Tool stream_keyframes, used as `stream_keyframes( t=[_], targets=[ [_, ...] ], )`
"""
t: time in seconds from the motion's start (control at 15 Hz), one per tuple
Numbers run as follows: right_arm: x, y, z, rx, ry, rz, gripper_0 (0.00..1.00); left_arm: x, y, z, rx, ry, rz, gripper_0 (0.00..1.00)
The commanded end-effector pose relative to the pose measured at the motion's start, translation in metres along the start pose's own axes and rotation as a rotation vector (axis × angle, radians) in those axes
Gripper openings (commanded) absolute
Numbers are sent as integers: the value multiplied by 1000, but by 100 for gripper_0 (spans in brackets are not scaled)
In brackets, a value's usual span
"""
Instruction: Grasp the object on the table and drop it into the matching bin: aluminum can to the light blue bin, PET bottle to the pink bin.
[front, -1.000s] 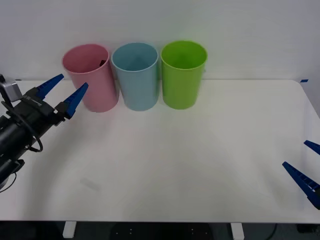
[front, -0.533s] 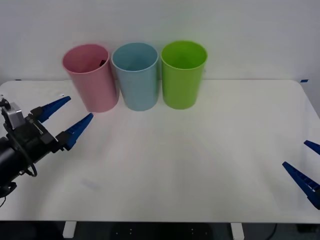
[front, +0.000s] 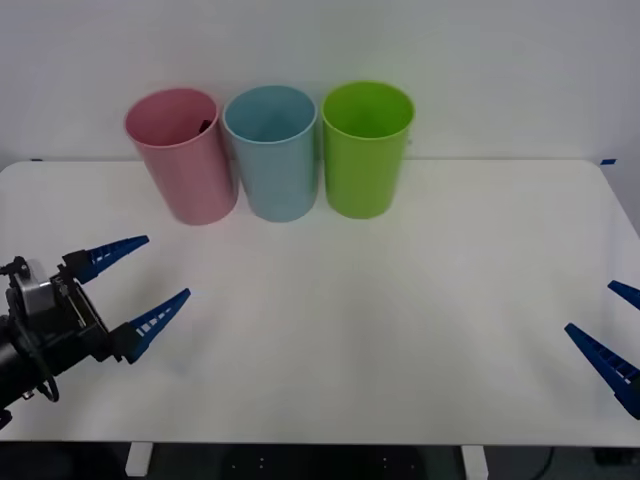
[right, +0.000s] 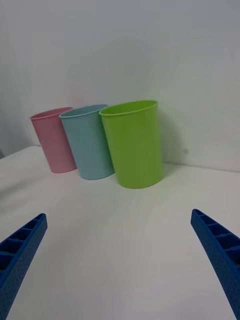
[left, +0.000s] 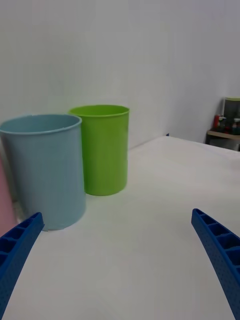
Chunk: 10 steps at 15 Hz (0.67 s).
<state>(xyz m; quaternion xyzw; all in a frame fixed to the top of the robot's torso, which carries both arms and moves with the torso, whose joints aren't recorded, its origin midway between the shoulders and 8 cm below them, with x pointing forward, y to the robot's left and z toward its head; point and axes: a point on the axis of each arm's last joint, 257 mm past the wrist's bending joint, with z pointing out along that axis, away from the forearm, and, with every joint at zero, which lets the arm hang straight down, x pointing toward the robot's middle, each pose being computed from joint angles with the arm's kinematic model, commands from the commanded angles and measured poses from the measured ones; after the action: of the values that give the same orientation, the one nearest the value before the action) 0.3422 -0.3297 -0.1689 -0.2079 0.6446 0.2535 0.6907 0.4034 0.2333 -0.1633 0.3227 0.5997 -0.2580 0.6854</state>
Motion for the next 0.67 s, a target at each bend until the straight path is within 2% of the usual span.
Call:
stream_keyframes(
  t=[0.07,0.33,0.67],
  targets=[
    [0,0,0,0,0,0,100,-3,-12,-8,14,10,-1,100],
    [0,0,0,0,0,0,100,-6,-25,-16,22,19,-18,100],
    [0,0,0,0,0,0,100,-2,-17,-30,-4,45,-15,100]
  ],
)
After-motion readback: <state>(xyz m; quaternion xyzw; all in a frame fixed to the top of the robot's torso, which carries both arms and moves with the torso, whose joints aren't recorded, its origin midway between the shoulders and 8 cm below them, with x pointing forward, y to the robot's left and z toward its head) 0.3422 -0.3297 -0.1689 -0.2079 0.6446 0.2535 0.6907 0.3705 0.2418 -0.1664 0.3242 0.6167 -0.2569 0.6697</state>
